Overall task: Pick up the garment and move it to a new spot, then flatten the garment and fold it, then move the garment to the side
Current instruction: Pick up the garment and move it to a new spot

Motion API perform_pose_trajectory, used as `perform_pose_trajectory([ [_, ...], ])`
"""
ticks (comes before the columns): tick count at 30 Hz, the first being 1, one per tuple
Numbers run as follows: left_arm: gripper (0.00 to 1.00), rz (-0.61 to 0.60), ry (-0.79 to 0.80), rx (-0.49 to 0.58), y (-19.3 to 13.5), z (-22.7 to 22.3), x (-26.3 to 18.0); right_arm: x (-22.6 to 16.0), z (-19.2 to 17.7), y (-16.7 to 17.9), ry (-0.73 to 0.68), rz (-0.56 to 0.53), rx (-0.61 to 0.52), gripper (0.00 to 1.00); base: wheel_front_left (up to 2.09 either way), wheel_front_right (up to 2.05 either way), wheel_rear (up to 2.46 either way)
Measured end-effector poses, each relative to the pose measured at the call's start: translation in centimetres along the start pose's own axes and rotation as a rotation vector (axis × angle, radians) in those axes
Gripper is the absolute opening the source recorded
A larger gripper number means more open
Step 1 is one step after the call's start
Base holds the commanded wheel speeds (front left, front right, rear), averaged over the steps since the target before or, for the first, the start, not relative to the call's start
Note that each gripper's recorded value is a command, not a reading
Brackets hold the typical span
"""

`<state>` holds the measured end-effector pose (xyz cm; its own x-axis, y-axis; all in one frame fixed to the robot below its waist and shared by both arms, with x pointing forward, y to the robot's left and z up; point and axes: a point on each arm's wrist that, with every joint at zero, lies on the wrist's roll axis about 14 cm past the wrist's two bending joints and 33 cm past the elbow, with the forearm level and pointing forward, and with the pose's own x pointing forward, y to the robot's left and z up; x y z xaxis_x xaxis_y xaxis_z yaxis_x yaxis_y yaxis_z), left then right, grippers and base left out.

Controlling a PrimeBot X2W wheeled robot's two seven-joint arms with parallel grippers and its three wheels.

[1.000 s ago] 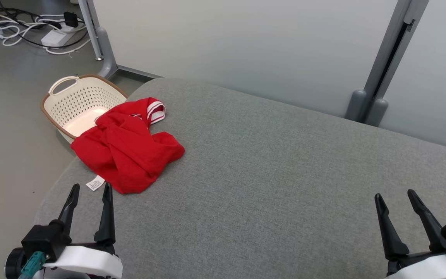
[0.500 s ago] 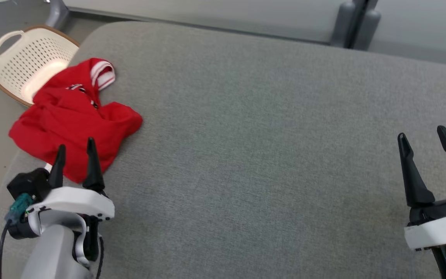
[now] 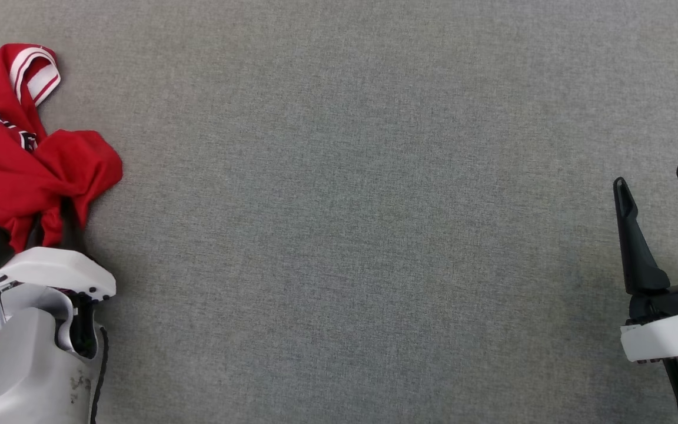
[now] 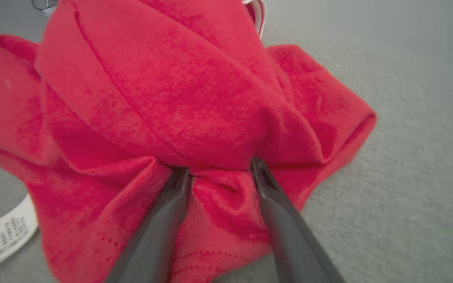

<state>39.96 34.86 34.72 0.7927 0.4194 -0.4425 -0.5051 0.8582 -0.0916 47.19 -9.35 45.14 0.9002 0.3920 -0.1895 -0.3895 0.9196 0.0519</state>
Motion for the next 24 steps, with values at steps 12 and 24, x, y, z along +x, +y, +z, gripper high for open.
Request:
perform_pose_trajectory([
  [12, 0.0, -0.065, -0.374, 0.056, -0.5, 10.7, -4.3, -1.9, 2.9, 1.3, -0.071, -0.005, 0.01, 1.0, 0.0, 0.0, 0.0],
  [24, 0.0, -0.353, -0.529, 0.105, -8.7, 13.3, -11.9, -7.1, 5.9, 2.0, -0.162, -0.049, 0.017, 1.0, 0.0, 0.0, 0.0],
])
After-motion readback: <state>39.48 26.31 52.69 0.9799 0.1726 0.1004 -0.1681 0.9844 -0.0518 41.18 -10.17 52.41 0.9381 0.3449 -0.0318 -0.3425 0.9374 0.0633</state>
